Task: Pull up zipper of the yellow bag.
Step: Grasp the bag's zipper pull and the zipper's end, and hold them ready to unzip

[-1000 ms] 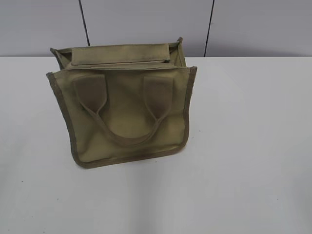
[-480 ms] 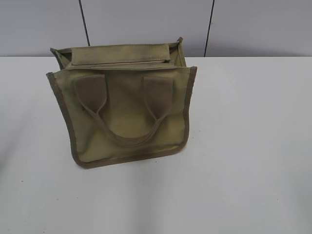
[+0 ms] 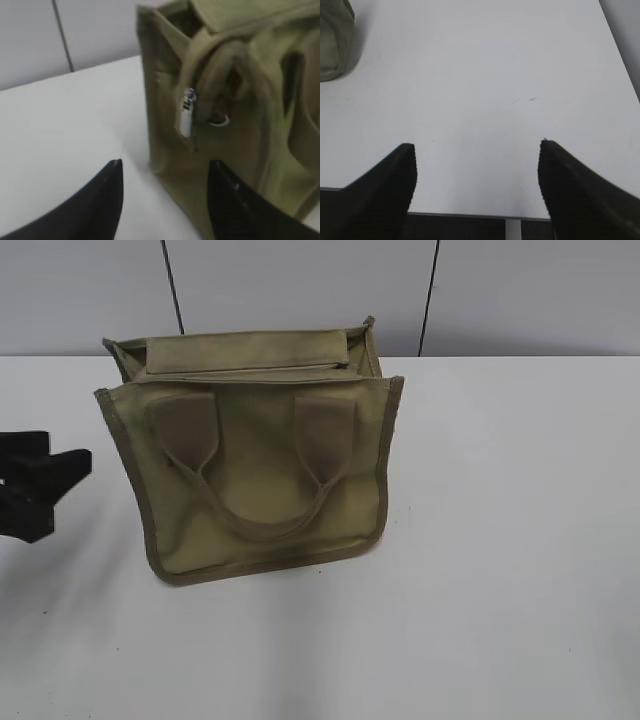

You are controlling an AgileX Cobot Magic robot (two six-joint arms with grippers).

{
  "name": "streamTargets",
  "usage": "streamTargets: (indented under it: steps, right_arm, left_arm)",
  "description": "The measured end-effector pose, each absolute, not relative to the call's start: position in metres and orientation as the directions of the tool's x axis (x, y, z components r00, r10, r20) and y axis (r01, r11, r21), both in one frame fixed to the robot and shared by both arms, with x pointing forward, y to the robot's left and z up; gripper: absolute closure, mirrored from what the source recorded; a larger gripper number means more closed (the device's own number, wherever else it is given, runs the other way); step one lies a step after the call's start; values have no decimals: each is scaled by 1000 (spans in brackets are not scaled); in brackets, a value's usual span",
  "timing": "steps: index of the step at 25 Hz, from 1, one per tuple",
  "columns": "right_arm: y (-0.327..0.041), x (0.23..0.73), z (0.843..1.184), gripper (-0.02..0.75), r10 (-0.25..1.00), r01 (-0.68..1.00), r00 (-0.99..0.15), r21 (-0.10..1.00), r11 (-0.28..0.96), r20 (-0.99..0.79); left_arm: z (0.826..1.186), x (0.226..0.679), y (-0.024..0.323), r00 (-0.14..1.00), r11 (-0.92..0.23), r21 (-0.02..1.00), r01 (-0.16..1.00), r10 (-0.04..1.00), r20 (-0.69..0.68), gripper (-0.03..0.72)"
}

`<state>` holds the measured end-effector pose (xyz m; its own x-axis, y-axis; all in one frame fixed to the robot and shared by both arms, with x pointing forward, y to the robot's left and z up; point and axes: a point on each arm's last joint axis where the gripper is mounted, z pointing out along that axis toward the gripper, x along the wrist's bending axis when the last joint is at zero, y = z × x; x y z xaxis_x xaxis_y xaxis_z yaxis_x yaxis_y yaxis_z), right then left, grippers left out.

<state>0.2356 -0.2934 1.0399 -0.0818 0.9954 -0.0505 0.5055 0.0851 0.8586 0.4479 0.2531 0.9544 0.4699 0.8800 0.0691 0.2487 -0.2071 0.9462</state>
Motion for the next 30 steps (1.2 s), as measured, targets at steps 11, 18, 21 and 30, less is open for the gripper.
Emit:
streamTargets:
  steps: [11,18,21,30]
  right_arm:
    - [-293,236,1040,160,995,505,-82,859,85,-50]
    - [-293,236,1040,160,995,505,-82,859,85,-50]
    - [-293,236,1040,160,995,505,-82,859,85,-50]
    - [-293,236,1040,160,995,505,-82,859,85,-50]
  left_arm:
    - [909,494,234,620,-192,938,288,784,-30,337]
    - [890,519,229,635,-119,956,269,768,-83,390]
    - [883,524,227,640,-87,961,261,761,-105,403]
    - [872,536,226,635,-43,968,247,761,-129,547]
